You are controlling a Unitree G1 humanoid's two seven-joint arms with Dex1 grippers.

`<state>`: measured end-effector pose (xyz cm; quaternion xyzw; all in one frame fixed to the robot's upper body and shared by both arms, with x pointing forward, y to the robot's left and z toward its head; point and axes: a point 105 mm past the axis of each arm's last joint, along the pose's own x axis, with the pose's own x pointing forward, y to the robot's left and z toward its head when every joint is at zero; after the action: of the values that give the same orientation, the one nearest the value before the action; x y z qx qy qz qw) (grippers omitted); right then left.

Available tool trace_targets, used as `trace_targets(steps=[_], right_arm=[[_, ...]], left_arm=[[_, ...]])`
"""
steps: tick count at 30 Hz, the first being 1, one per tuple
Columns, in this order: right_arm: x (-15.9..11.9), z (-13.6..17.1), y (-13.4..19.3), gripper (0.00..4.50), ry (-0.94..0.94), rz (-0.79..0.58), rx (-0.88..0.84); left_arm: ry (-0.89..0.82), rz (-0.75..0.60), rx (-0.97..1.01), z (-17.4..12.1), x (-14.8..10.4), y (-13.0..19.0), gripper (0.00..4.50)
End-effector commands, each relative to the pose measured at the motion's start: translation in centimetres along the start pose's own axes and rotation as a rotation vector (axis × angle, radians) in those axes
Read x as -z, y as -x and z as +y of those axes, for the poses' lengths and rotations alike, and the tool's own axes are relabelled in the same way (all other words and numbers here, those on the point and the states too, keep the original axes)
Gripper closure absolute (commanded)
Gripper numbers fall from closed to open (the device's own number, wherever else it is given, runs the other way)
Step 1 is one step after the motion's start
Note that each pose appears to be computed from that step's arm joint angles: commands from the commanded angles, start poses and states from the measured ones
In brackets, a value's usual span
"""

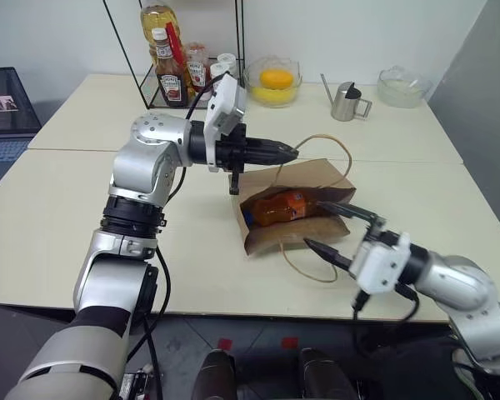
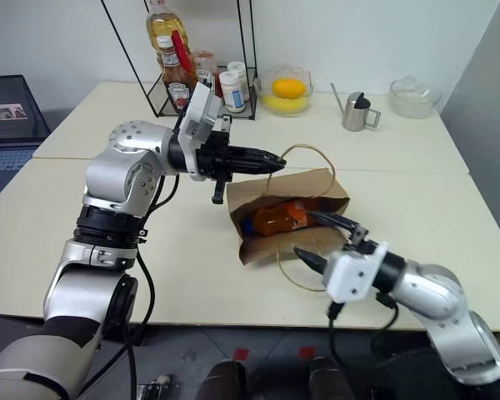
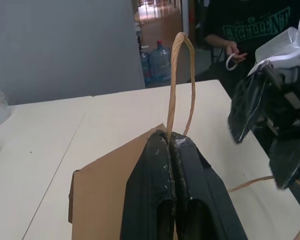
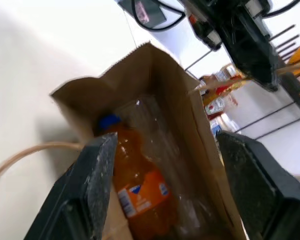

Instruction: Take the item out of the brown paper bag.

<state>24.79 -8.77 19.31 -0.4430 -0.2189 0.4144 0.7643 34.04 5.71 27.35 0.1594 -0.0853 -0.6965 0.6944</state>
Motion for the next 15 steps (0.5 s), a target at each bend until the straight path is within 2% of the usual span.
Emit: trace_targets(steps=[1,8,15], right_arm=[[0.3,0.7,-1.5,1.22,0.025,0.026,-0.066],[2.1,0.9,-4.1,1.22,0.058,0.115,-0.102],[4.3,0.1,-6.1,1.22,0.082,0.261,-0.141]], left_arm=[[-0.051,-0.019,-0.014,0.4,-1.4,0.1,4.5],[-0.054,-0.025,-0.026,0.6,-1.7,0.0,4.5],[-0.062,-0.022,-0.038,0.8,-1.9,0.2,4.5]])
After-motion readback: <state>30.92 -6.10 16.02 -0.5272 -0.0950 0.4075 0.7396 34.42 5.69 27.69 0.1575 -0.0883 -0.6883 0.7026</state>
